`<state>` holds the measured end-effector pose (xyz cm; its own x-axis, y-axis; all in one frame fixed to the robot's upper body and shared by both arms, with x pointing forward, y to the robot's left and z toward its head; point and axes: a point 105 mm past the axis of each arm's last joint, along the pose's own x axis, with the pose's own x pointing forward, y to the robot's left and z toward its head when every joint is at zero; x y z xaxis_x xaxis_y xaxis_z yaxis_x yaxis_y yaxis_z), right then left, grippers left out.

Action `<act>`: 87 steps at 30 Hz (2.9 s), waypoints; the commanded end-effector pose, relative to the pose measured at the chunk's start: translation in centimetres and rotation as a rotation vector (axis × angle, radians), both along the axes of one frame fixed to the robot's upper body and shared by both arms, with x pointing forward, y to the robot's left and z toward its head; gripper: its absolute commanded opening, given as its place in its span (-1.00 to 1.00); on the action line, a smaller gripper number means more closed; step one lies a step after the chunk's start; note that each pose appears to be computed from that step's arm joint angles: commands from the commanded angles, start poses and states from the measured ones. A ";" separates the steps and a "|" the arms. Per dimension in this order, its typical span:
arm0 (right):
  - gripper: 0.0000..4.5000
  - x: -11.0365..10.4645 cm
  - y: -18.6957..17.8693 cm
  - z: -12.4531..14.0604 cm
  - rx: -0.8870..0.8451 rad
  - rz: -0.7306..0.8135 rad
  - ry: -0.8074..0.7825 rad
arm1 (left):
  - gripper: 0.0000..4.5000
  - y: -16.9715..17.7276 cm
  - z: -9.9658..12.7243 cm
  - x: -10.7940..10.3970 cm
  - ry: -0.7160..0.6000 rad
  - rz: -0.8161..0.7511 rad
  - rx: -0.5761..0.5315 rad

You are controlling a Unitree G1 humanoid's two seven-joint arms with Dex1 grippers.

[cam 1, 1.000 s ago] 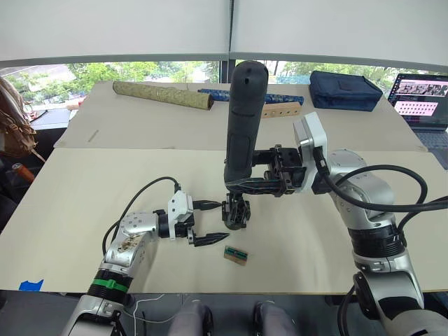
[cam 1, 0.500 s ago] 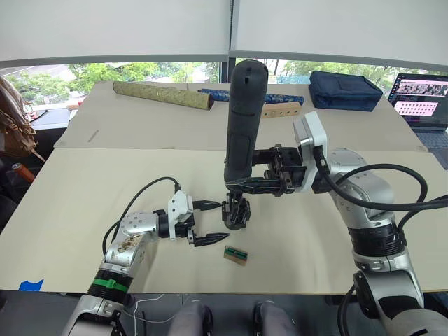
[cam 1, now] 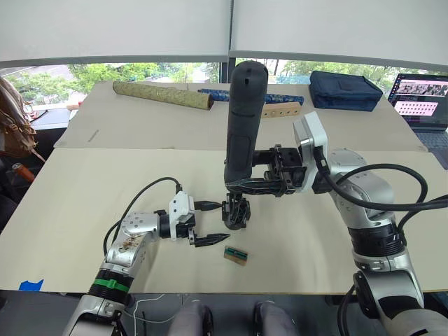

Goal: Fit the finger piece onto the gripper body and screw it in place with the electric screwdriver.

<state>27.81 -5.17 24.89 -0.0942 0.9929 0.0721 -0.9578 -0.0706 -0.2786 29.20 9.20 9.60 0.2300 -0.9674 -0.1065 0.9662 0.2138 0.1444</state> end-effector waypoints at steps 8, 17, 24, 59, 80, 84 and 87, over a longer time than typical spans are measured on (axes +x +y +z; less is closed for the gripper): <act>-0.14 -0.7 0.4 1.4 0.025 0.034 -0.043 | 1.00 -0.3 0.9 0.1 -0.042 -0.009 -0.013; -0.14 -0.6 0.5 1.4 0.020 0.032 -0.038 | 1.00 -0.4 0.9 0.1 -0.043 -0.008 -0.015; -0.14 -0.6 0.5 1.5 0.017 0.036 -0.032 | 1.00 -0.4 0.8 0.1 -0.042 -0.007 -0.013; -0.14 0.0 0.3 2.1 0.015 0.038 -0.025 | 1.00 -0.5 0.7 0.1 -0.041 0.000 -0.020; -0.14 -0.2 0.3 2.2 0.013 0.050 -0.010 | 1.00 -0.5 0.6 0.0 -0.038 0.001 -0.019; -0.14 -0.2 0.3 2.1 0.010 0.051 -0.005 | 1.00 -0.6 0.6 0.0 -0.039 0.001 -0.020; -0.14 -0.2 0.4 2.0 0.008 0.052 -0.003 | 1.00 -0.6 0.6 0.0 -0.038 0.003 -0.020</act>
